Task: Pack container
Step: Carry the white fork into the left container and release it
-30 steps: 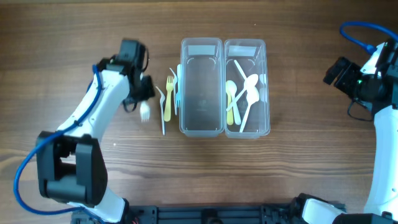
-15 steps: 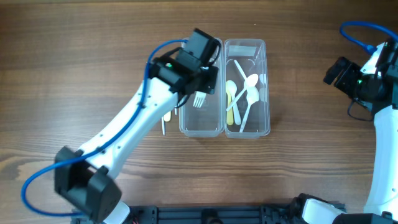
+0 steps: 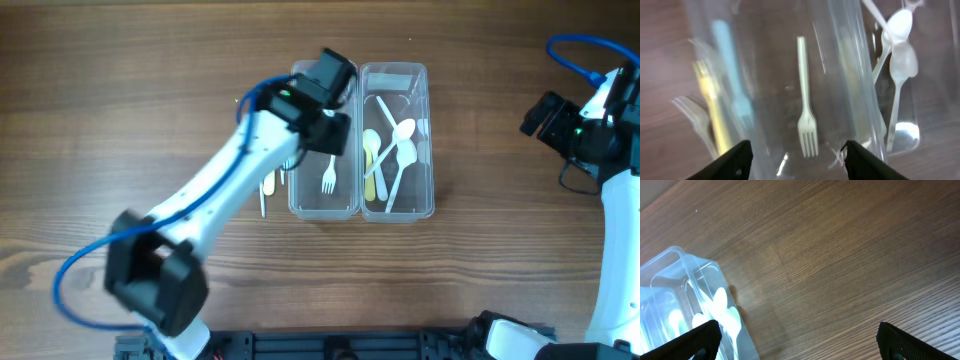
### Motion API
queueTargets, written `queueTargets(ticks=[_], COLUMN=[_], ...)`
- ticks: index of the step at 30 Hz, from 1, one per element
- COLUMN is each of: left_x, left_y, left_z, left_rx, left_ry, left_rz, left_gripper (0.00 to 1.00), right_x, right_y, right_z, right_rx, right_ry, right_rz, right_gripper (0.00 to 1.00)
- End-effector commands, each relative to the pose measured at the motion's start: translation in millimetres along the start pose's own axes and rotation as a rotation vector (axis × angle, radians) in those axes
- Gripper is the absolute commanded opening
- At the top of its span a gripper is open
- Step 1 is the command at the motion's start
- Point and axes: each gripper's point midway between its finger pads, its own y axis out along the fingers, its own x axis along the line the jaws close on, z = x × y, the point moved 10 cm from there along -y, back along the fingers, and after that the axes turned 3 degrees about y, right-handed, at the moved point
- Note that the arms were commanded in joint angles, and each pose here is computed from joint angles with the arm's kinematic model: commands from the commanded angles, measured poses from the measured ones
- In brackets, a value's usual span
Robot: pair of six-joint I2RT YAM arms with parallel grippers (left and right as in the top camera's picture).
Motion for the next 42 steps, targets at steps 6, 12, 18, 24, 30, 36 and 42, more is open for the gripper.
queueTargets(ticks=[6,12,18,24,30,36,42], left_x=[120.7,132.3,135.6,135.9,134.9,134.9,135.4], left_y=[-36.6,29.2,76.7,107.5,113.7,114.2,119.8], left_z=[7.5,26.6,39.7,47.6,47.8,47.4,56.7], left_rx=[0.021,0.119,0.192,0.269,0.274,0.27,0.29], left_ry=[-0.33,-0.322,-0.325,-0.33,-0.332,-0.335,-0.321], left_rz=[-0.127,-0.145,-0.147,-0.129,-0.111,-0.112,-0.116], left_gripper=[0.57,0.58,0.52,0.43,0.47,0.46,0.43], right_x=[-0.3,-0.3,-0.3,-0.3,-0.3,-0.3,-0.3], right_y=[1.7,1.7,1.7,1.7,1.7,1.7,1.7], right_z=[0.9,0.9,0.9,0.9,0.8,0.8,0.8], right_rx=[0.007,0.007,0.007,0.007,0.007,0.007,0.007], right_ry=[0.003,0.003,0.003,0.003,0.002,0.003,0.003], right_rz=[-0.005,-0.005,-0.005,-0.005,-0.005,-0.005,-0.005], right_gripper=[1.0,1.0,1.0,1.0,1.0,1.0,1.0])
